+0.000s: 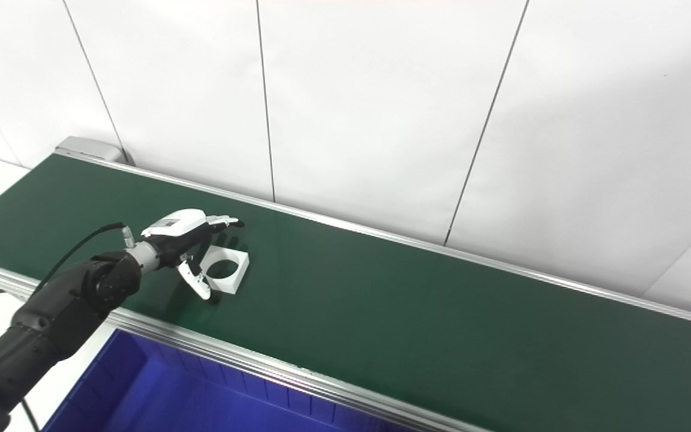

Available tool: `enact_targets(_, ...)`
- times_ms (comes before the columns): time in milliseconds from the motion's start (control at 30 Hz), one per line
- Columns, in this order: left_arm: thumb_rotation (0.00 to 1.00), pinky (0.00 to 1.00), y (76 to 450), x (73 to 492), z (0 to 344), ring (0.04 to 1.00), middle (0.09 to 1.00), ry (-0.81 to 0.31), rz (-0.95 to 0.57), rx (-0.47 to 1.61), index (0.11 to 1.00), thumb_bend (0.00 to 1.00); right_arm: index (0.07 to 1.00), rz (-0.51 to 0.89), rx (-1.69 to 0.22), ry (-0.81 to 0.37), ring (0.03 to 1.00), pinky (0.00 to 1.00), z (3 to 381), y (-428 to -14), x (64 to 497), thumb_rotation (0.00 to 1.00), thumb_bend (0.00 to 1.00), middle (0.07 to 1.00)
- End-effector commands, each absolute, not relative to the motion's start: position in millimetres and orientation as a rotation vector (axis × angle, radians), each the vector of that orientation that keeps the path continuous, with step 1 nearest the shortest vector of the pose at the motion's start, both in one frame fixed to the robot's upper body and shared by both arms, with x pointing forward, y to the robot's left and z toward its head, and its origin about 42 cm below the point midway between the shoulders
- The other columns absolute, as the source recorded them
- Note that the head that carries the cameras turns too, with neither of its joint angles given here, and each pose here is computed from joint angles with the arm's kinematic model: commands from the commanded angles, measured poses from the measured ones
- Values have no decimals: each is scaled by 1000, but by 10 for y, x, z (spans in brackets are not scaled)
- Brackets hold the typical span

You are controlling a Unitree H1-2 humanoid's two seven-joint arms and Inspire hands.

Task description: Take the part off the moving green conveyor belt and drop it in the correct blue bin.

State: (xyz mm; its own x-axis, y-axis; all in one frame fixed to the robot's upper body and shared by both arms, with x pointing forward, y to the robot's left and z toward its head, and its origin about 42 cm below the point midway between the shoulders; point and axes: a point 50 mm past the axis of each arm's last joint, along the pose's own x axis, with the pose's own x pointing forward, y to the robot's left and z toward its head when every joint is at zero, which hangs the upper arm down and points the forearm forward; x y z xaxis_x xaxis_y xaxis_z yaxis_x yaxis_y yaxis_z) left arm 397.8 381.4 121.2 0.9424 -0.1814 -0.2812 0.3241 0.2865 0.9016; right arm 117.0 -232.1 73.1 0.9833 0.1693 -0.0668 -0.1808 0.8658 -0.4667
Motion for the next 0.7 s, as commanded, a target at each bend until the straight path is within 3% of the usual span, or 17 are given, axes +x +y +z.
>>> enact_targets(0, 0, 766, 3818, 4056, 1302, 855, 868, 80, -308, 1238, 832, 784, 879, 168, -478, -52, 739, 596, 850, -2316, 1157, 162, 952, 800)
enact_targets(33, 0, 712, 3791, 4055, 1290, 798, 811, 55, -310, 1215, 776, 733, 880, 167, -477, -49, 738, 591, 850, -2317, 1155, 163, 949, 800)
enact_targets(67, 0, 585, 3769, 4054, 1282, 624, 667, 34, -312, 1197, 705, 620, 881, 166, -479, -48, 736, 583, 851, -2316, 1152, 167, 949, 799)
enact_targets(100, 0, 490, 3744, 4054, 1276, 513, 567, 10, -316, 1184, 630, 558, 881, 166, -482, -48, 734, 583, 849, -2318, 1151, 172, 951, 798)
enact_targets(167, 0, 376, 3719, 4054, 1270, 415, 476, -21, -321, 1178, 557, 508, 883, 166, -483, -49, 733, 583, 850, -2317, 1150, 182, 950, 797)
enact_targets(267, 0, 316, 3677, 4053, 1267, 390, 453, -48, -317, 1149, 530, 498, 883, 164, -468, -51, 729, 580, 856, -2307, 1148, 173, 949, 798)
enact_targets(400, 0, 360, 3647, 4054, 1286, 417, 478, -69, -320, 1116, 508, 501, 885, 160, -469, -54, 728, 559, 858, -2303, 1141, 179, 942, 801)
enact_targets(667, 0, 325, 3641, 4038, 1363, 402, 465, -121, -307, 1092, 518, 500, 891, 163, -472, -57, 717, 544, 865, -2281, 1137, 213, 935, 803)
